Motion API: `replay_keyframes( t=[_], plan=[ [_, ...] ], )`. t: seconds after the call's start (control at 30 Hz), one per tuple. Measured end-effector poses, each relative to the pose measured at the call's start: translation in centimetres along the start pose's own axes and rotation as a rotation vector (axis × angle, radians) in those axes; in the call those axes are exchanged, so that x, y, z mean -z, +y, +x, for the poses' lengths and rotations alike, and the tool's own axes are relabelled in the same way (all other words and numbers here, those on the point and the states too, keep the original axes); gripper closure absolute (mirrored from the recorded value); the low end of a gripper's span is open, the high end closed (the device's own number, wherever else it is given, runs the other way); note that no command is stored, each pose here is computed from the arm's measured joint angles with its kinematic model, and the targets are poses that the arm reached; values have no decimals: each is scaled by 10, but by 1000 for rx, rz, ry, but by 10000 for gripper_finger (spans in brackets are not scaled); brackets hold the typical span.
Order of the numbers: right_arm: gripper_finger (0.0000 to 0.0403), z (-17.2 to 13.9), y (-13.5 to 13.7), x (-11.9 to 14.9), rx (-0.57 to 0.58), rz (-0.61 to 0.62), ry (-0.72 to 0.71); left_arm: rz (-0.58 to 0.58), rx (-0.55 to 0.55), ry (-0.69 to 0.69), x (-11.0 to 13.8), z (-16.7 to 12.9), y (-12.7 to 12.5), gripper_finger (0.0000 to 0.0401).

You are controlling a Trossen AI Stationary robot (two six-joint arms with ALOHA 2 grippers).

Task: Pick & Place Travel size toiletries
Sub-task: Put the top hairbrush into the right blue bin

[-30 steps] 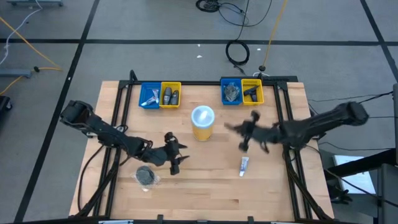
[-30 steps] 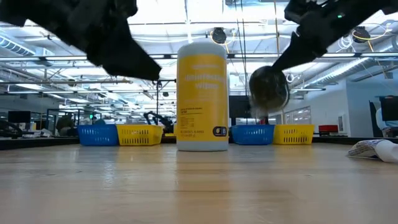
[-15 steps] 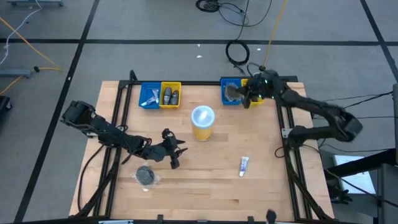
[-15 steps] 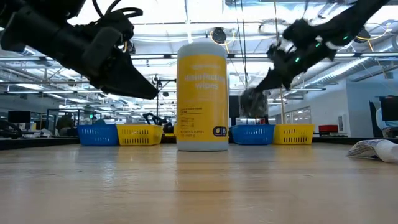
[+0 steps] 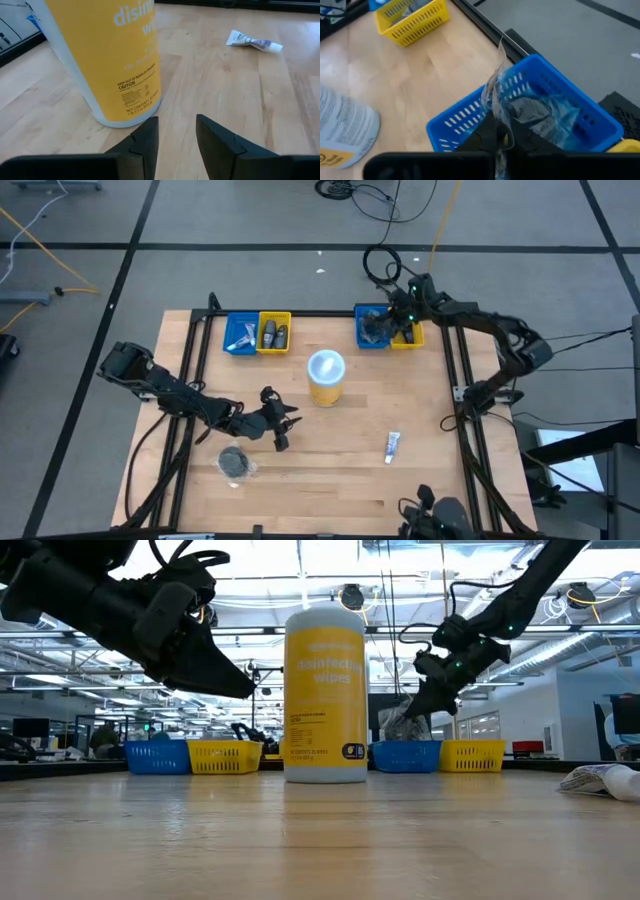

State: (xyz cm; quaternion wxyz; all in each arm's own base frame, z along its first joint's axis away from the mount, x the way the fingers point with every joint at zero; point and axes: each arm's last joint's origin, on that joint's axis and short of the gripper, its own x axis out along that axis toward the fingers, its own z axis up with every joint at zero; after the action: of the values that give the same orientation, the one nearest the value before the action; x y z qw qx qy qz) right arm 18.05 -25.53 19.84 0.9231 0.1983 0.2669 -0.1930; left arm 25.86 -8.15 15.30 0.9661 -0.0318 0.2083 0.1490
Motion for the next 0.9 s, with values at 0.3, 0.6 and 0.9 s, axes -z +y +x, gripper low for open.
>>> replay_keyframes(
  t=[0.3,0.6,0.9],
  plan=[
    [391,11,-12,9,10,32,30,0,0,0,0,0,0,274],
    [316,12,-14,6,68,-7,7,-4,0,-1,0,0,0,274],
    [181,-9,-2,-11,235,-74,-59,-6,1,-4,0,0,0,274]
  ],
)
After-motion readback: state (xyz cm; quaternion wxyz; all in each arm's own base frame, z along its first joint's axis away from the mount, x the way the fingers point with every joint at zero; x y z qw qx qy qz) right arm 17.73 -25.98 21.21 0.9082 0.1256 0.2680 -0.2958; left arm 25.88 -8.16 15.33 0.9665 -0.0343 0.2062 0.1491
